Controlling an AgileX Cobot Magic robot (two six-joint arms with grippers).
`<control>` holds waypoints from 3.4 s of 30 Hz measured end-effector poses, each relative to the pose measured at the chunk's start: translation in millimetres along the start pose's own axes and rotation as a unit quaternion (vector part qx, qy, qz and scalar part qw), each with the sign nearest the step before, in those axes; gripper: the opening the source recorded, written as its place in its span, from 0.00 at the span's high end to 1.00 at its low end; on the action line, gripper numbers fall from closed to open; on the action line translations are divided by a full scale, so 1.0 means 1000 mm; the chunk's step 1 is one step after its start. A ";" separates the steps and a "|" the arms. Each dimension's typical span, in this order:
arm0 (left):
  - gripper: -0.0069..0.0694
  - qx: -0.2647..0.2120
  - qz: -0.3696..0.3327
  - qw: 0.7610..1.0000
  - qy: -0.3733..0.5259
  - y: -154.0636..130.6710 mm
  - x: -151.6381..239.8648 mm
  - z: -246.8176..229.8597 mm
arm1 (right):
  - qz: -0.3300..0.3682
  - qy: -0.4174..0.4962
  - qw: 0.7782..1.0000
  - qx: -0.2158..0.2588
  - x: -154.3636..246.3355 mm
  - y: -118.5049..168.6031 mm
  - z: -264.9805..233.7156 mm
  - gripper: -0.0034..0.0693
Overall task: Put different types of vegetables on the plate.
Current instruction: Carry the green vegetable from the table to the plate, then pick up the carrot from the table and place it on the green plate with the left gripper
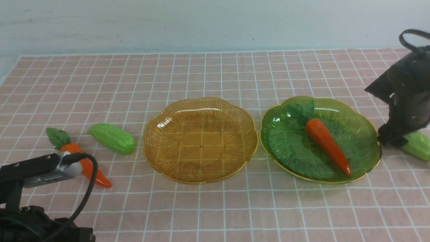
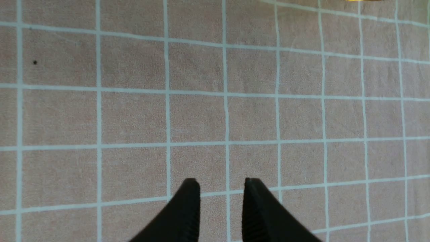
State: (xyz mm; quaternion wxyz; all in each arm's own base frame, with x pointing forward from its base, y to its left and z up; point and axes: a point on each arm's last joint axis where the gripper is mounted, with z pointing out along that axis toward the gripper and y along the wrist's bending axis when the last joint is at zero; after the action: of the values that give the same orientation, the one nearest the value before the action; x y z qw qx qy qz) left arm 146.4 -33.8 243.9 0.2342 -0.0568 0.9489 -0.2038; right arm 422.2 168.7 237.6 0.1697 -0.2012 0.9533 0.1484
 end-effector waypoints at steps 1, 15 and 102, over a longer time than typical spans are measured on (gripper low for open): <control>0.66 -0.001 -0.007 1.000 -0.003 0.000 -0.001 0.000 | -0.016 -0.006 1.000 -0.005 -0.002 0.014 0.008 0.40; 0.40 -0.087 -0.092 0.988 -0.088 0.002 -0.038 -0.028 | -0.119 -0.072 0.990 -0.003 -0.007 0.091 0.030 0.06; 0.90 -0.074 -0.063 0.993 0.068 -0.028 -0.283 0.096 | -0.021 -0.265 0.956 0.127 0.229 0.075 -0.319 0.97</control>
State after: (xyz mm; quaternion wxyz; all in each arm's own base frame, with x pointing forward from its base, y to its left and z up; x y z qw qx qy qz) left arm 442.0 -36.1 296.9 0.1509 -0.1193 0.9696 -0.1510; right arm 108.3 46.2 452.3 0.4437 -0.1514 0.8804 0.0710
